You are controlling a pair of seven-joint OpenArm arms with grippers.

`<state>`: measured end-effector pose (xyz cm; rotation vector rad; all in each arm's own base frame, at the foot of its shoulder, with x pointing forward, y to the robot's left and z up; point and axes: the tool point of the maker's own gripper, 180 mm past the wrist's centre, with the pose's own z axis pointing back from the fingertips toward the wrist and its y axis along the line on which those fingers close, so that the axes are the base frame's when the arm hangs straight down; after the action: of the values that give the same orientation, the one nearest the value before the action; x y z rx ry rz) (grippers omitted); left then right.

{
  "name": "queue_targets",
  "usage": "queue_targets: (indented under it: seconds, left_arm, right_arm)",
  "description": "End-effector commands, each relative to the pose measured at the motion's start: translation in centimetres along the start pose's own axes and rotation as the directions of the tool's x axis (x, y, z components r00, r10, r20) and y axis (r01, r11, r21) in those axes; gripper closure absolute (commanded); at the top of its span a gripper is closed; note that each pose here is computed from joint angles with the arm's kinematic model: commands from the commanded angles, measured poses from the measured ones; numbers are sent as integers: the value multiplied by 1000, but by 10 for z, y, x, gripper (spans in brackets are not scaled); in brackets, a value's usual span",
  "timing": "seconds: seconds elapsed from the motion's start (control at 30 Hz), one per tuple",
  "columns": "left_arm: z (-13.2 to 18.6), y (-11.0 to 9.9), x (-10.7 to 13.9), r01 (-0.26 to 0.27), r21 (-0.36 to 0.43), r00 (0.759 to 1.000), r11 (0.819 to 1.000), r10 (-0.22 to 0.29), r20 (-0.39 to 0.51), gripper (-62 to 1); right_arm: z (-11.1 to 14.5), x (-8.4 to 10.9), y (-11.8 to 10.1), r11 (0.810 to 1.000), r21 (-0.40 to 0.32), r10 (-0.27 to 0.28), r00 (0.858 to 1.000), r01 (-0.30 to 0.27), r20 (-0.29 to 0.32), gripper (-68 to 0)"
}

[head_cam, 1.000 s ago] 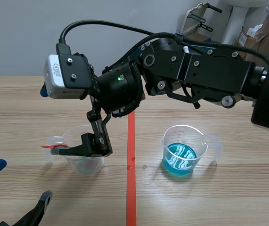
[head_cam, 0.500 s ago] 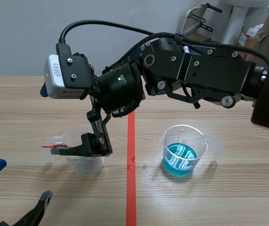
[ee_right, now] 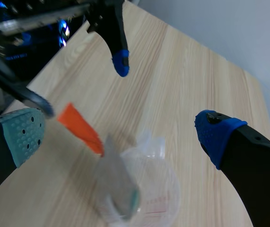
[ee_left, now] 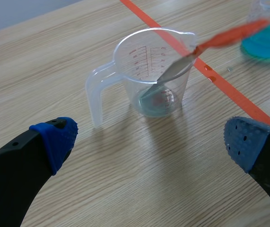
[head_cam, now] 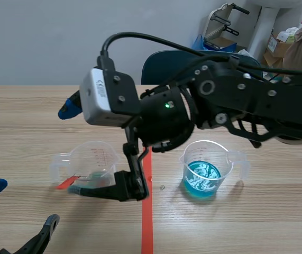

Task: Do the redox reaction experiment

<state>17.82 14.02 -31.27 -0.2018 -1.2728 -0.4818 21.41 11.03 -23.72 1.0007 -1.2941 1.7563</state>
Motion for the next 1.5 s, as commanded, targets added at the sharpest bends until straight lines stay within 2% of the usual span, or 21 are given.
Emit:
queue_targets:
  seconds: [0.0,0.07,0.13,0.2,0.3,0.37,0.5,0.6,0.7,0.77,0.9,0.97,1.0,1.03,1.13,1.23,1.33,1.47]
  left_arm:
    - [-2,0,10,2,4,999,1000,-2,35,-623]
    - [-2,0,10,1,4,999,1000,-1,35,-623]
    - [-2,1,10,1,4,999,1000,-2,35,-623]
    - [-2,1,10,1,5,999,1000,-1,35,-623]
    - [-2,3,10,-24,16,999,1000,23,37,-623]
    - [-2,4,10,-40,24,998,999,40,38,-623]
    - [-1,9,7,-32,35,999,999,31,19,-623]
    - [2,20,7,-22,63,1000,998,22,13,-623]
    - [8,38,8,-34,117,999,993,33,11,-623]
    - [13,49,9,-25,148,1000,989,24,8,-623]
    - [21,65,13,0,184,1000,983,-1,4,-623]
    - [24,70,17,5,191,1000,981,-5,4,-623]
    - [25,72,19,4,193,1000,981,-5,6,-623]
    - [26,73,21,4,188,1000,982,-6,5,-623]
    - [28,79,25,12,191,1000,982,-10,-10,-623]
    - [29,83,31,22,197,1000,980,-21,-9,-623]
    - [30,86,38,56,204,998,977,-55,-10,-623]
    - [29,86,47,109,208,994,972,-106,-22,-623]
  right_arm:
    - [16,13,-12,998,-70,-2,999,4,38,-679]
    - [33,17,-11,991,-127,-43,997,50,58,-679]
    - [52,20,-14,975,-199,-84,994,97,75,-679]
    - [74,24,-18,950,-275,-128,987,149,95,-679]
    - [108,27,-23,901,-380,-181,977,211,113,-679]
    - [130,28,-27,862,-451,-203,973,231,112,-679]
    - [168,23,-31,793,-561,-233,969,237,80,-679]
    - [191,13,-34,736,-630,-280,959,245,46,-679]
    - [211,4,-37,681,-694,-313,950,234,13,-679]
    - [223,-1,-39,636,-738,-331,944,225,2,-679]
    - [247,-8,-45,534,-818,-355,935,214,13,-679]
    - [254,-11,-42,490,-840,-382,924,232,32,-679]
    - [255,-13,-39,475,-847,-396,917,239,36,-679]
    - [255,-15,-35,466,-851,-409,912,242,36,-679]
    - [248,-12,-21,457,-856,-419,908,241,32,-679]
    - [232,-1,-6,483,-842,-423,906,240,16,-679]
    - [217,13,8,511,-819,-429,903,259,18,-679]
    - [208,23,24,522,-804,-459,888,284,16,-679]
